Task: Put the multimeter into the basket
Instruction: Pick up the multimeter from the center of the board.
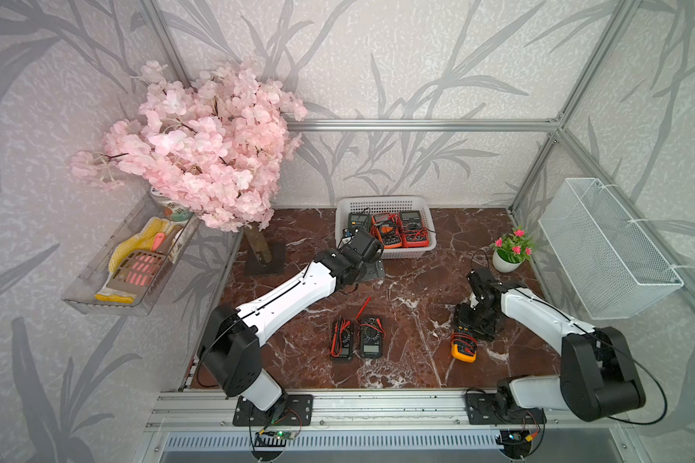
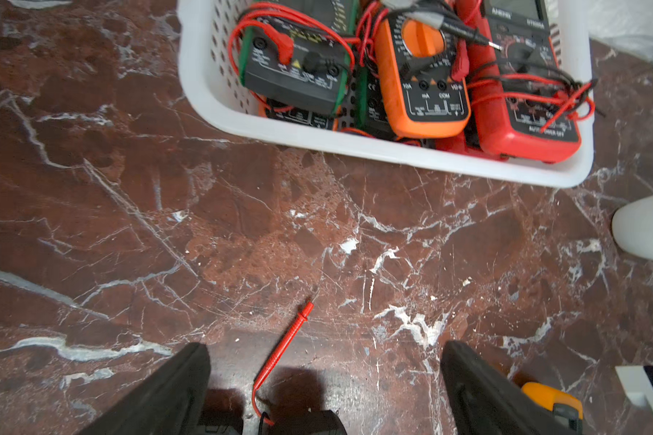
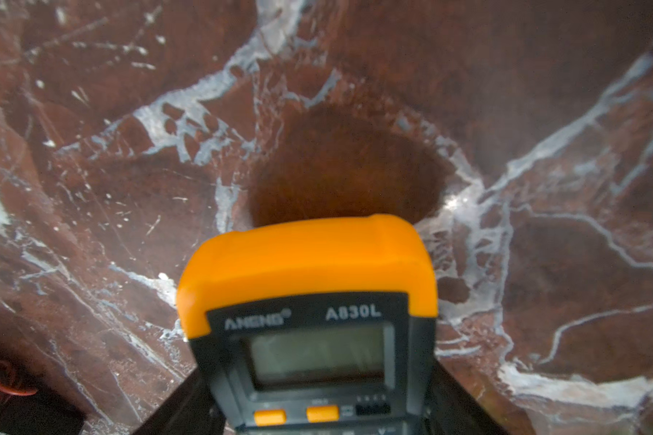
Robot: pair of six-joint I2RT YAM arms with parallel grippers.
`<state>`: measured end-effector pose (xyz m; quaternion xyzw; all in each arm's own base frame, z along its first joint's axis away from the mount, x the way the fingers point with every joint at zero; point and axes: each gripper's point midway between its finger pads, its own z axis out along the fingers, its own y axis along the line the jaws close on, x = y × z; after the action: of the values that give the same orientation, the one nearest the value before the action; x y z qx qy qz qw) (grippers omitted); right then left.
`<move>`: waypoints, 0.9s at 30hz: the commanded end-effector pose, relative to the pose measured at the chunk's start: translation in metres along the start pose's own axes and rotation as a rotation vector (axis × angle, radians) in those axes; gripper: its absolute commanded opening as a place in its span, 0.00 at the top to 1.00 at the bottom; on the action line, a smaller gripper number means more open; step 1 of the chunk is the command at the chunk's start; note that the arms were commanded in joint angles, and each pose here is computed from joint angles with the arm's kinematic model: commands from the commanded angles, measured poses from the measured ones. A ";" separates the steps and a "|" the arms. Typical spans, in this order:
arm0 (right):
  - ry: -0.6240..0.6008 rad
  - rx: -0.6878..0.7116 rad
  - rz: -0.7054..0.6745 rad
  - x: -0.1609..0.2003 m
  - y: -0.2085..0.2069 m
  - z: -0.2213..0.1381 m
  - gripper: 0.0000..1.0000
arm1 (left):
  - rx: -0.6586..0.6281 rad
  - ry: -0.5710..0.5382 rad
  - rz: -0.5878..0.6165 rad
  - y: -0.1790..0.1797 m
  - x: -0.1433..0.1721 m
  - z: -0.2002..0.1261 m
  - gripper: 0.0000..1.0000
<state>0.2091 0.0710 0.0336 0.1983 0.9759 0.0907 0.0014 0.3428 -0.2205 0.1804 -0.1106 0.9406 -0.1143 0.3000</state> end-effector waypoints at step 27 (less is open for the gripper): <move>-0.226 -0.235 -0.172 -0.073 0.123 -0.111 0.37 | 0.110 -0.029 -0.090 0.014 -0.048 -0.012 0.00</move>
<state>0.3123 0.1266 0.1484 0.1370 0.9653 0.1771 0.1347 0.3670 -0.1868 0.1991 -0.1610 0.9221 -0.1647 0.3110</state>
